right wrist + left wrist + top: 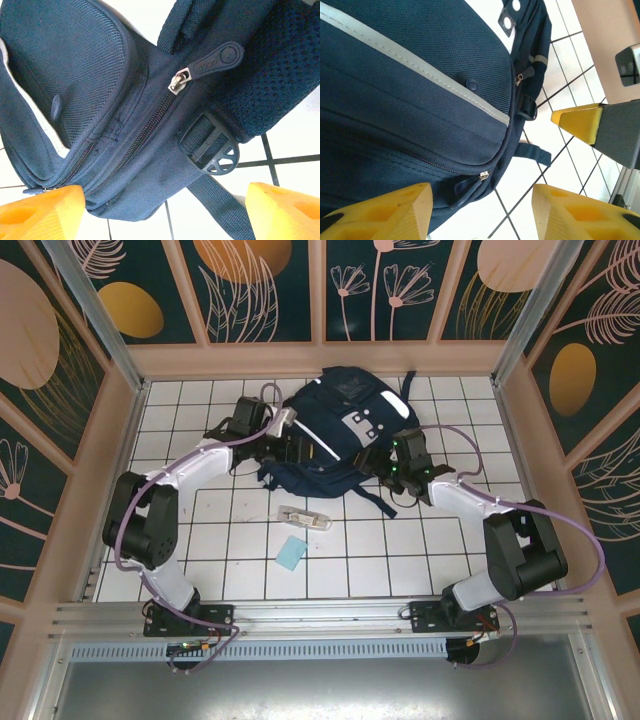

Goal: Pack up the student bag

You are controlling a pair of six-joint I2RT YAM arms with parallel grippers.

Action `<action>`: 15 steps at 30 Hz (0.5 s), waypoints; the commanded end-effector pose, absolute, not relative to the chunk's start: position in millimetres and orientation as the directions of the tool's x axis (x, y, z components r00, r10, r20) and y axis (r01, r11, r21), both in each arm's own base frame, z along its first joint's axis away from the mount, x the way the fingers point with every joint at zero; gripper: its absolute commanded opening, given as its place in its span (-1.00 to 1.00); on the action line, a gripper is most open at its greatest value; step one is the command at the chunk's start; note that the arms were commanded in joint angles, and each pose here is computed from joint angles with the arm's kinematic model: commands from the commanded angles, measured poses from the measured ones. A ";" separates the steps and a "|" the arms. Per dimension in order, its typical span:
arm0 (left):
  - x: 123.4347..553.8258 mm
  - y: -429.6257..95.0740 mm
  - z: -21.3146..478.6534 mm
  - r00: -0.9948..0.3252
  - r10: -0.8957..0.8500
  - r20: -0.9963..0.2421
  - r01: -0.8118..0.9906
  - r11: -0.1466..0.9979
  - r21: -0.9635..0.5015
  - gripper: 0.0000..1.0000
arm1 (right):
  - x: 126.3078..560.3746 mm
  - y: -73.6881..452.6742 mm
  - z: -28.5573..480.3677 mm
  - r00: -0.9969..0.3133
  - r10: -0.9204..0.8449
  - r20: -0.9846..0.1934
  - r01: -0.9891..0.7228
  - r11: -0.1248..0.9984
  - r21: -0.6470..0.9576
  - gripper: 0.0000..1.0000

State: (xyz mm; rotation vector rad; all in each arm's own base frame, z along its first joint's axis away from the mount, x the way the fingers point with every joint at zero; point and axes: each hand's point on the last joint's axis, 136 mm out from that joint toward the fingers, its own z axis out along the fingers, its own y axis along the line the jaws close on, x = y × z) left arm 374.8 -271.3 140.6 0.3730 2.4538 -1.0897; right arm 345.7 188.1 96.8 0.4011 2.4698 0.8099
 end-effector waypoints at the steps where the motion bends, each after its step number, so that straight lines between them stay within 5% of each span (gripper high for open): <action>1: 368.4 -280.5 129.7 -0.878 0.124 -0.463 0.423 0.653 -0.628 0.10 | 344.5 188.2 101.1 -0.813 0.449 -0.370 0.119 0.750 0.650 0.68; 15: 345.0 -302.6 89.8 -0.892 0.220 -0.396 0.435 0.655 -0.617 0.12 | 342.9 190.8 93.1 -0.825 0.440 -0.354 0.118 0.747 0.654 0.68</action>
